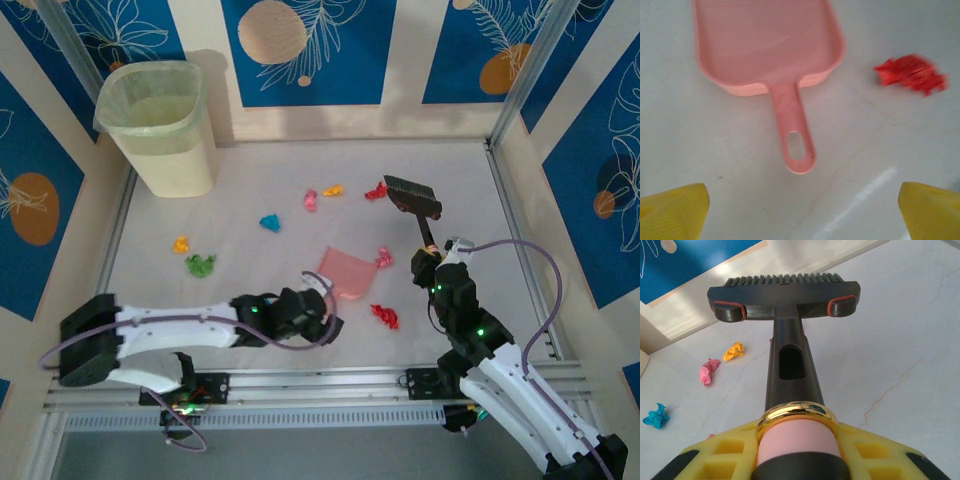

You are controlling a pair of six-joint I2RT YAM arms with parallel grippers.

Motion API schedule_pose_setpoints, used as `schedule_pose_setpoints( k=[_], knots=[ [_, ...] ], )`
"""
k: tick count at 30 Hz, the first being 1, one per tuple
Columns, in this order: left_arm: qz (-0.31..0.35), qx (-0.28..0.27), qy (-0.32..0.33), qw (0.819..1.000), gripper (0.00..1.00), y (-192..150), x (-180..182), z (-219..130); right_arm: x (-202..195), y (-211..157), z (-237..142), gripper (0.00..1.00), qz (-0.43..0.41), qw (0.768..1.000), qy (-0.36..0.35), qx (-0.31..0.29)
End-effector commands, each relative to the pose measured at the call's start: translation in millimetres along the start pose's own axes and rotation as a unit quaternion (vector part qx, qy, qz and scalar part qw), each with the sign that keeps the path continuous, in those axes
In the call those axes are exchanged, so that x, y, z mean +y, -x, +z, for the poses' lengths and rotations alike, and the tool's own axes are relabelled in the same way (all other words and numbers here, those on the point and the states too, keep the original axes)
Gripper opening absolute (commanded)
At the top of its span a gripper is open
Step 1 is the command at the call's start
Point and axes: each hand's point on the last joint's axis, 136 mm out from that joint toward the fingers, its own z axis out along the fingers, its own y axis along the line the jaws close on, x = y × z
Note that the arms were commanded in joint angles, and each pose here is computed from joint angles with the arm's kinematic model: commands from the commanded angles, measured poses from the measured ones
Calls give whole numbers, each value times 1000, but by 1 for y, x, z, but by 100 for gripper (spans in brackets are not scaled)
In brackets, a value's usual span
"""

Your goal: Sweep away the paper scraps from the table

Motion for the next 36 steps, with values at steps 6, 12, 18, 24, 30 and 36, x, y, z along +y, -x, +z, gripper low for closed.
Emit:
schedule_pose_setpoints(
  k=[6, 12, 18, 24, 30, 36],
  knots=[
    [68, -8, 83, 994, 96, -1, -1, 35, 8, 21, -4, 0, 16, 999, 13, -36],
    [40, 26, 88, 995, 86, -7, 1, 55, 8, 21, -4, 0, 16, 999, 13, -35],
    [6, 37, 61, 997, 70, -11, -2, 65, 8, 21, -4, 0, 16, 999, 13, -35],
    [0, 43, 50, 998, 60, -9, -7, 69, 8, 21, -4, 0, 16, 999, 13, -35],
    [-9, 52, 55, 997, 57, -14, -2, 73, 7, 22, -4, 0, 16, 999, 11, -36],
    [-11, 47, 52, 997, 41, -12, -2, 70, 8, 21, -4, 0, 16, 999, 13, -36]
  ],
)
